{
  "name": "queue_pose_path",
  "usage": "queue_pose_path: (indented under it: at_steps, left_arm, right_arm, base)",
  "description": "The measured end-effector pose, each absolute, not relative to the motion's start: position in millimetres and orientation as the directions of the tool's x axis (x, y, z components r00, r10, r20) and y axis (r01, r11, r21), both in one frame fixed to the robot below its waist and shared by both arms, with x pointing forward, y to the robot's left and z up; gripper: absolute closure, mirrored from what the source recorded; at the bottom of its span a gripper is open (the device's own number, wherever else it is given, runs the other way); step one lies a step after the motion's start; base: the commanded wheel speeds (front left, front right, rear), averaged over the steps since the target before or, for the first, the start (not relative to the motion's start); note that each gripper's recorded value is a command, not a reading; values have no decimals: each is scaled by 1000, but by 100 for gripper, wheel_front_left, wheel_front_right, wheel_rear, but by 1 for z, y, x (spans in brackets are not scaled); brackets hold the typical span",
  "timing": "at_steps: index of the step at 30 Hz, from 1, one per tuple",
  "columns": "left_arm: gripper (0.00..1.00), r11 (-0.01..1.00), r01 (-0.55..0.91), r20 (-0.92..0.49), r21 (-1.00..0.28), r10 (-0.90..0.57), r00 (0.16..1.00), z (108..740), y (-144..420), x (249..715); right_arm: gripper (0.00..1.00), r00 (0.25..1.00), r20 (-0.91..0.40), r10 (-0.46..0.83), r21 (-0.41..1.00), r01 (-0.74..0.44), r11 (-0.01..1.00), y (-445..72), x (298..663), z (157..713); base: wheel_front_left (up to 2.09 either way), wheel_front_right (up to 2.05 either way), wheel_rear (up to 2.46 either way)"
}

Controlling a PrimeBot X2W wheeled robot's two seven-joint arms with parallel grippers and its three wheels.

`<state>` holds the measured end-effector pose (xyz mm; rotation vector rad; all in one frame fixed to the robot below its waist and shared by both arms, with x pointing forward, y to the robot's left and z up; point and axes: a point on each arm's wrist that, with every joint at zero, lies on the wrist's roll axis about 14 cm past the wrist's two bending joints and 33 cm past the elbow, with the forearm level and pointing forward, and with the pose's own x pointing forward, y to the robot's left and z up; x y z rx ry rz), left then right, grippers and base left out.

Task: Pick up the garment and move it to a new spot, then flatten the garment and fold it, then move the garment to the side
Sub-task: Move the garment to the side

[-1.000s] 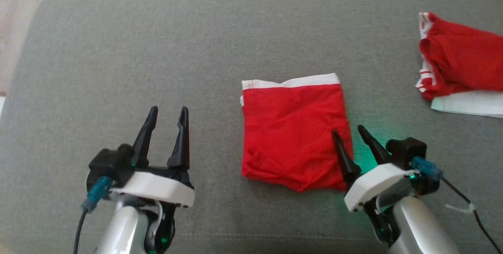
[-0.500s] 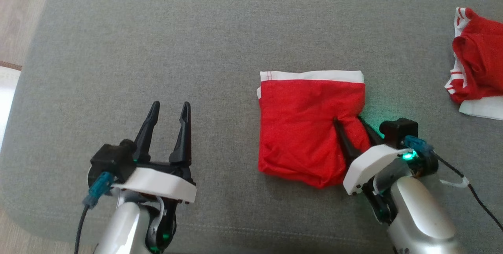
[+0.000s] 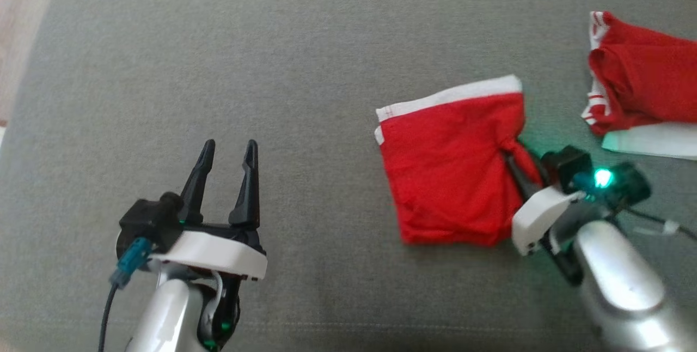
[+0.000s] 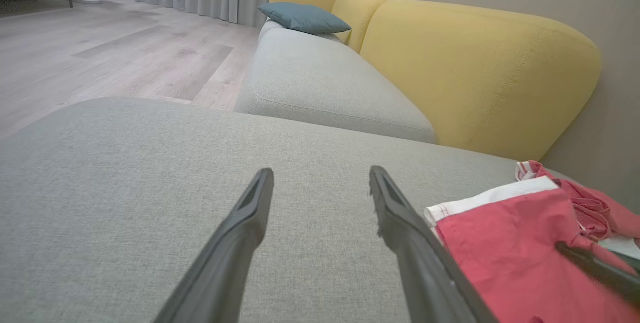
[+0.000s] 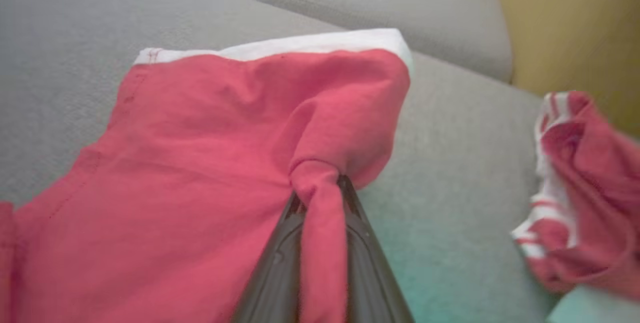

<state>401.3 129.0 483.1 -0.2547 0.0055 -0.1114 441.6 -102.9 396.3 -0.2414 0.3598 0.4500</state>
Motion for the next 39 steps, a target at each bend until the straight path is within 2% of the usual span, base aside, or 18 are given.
queue_pose_path:
  at_steps: [6,7,15,23,39]
  left_arm:
    - [0,956,152,25,-250,-150,988,487,115,406]
    - [0,956,152,25,-250,-150,988,487,115,406]
    - [0,948,178,-3,-265,-186,983,475,103,415]
    - [0,946,184,-7,-266,-192,981,468,101,435]
    - [0,953,145,-62,-265,-166,984,446,111,441]
  right_arm:
    - [100,876,-345,336,-357,-453,817,-151,464,434]
    - [100,876,-345,336,-357,-453,817,-151,464,434]
    - [100,915,-372,155,-527,-346,777,-249,497,465]
    - [100,904,-421,-68,-571,-206,794,-331,518,461]
    - [100,848,-498,-182,-533,-134,835,-352,523,418]
  base:
    - [0,0,0]
    - [0,0,0]
    - [0,0,0]
    - [0,0,0]
    - [0,0,0]
